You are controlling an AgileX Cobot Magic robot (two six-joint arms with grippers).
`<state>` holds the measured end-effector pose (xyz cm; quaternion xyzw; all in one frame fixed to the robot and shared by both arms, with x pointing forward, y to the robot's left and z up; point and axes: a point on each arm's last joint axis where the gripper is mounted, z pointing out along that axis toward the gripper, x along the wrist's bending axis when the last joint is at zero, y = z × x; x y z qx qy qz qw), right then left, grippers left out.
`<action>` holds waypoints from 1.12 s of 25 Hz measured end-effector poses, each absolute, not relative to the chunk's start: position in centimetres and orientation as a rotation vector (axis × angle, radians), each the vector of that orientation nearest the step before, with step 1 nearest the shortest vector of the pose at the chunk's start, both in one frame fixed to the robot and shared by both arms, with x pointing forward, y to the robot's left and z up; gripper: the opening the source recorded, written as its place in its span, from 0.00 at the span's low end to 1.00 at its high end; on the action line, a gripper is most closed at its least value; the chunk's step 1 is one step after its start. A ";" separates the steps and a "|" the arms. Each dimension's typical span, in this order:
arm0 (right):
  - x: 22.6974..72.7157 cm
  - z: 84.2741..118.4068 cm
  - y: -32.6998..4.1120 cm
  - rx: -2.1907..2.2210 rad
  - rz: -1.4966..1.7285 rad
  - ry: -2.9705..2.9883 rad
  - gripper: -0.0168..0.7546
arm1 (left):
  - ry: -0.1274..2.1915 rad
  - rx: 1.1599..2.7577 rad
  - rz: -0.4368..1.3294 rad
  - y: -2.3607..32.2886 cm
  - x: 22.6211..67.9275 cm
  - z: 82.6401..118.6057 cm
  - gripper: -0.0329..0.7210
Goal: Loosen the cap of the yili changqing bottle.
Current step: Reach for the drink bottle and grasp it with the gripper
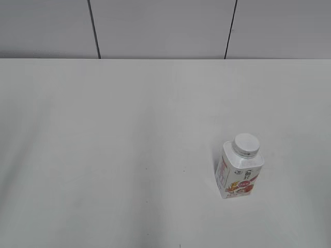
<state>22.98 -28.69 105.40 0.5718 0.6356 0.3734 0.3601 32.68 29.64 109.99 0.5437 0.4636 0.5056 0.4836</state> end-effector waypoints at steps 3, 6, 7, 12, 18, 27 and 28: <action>23.0 105.4 -28.7 1.474 0.963 1.638 0.73 | 1.106 1.309 1.238 29.5 34.1 109.1 0.77; 23.0 105.4 -28.7 1.474 0.963 1.638 0.73 | 1.081 1.299 1.248 29.3 35.2 108.2 0.77; 23.0 105.4 -28.7 1.474 0.963 1.638 0.73 | 1.072 1.298 1.252 29.3 35.5 107.9 0.77; 23.0 105.4 -28.7 1.474 0.963 1.638 0.73 | 1.049 1.334 1.269 29.1 36.5 107.4 0.72; 23.0 105.4 -28.7 1.474 0.963 1.638 0.73 | 1.074 1.374 1.241 28.9 37.7 106.7 0.72; 23.0 105.4 -28.7 1.474 0.963 1.638 0.73 | 1.080 1.398 1.214 28.6 40.2 105.6 0.70; 23.0 105.4 -28.7 1.474 0.963 1.638 0.73 | 1.073 1.390 1.215 28.6 40.6 105.5 0.70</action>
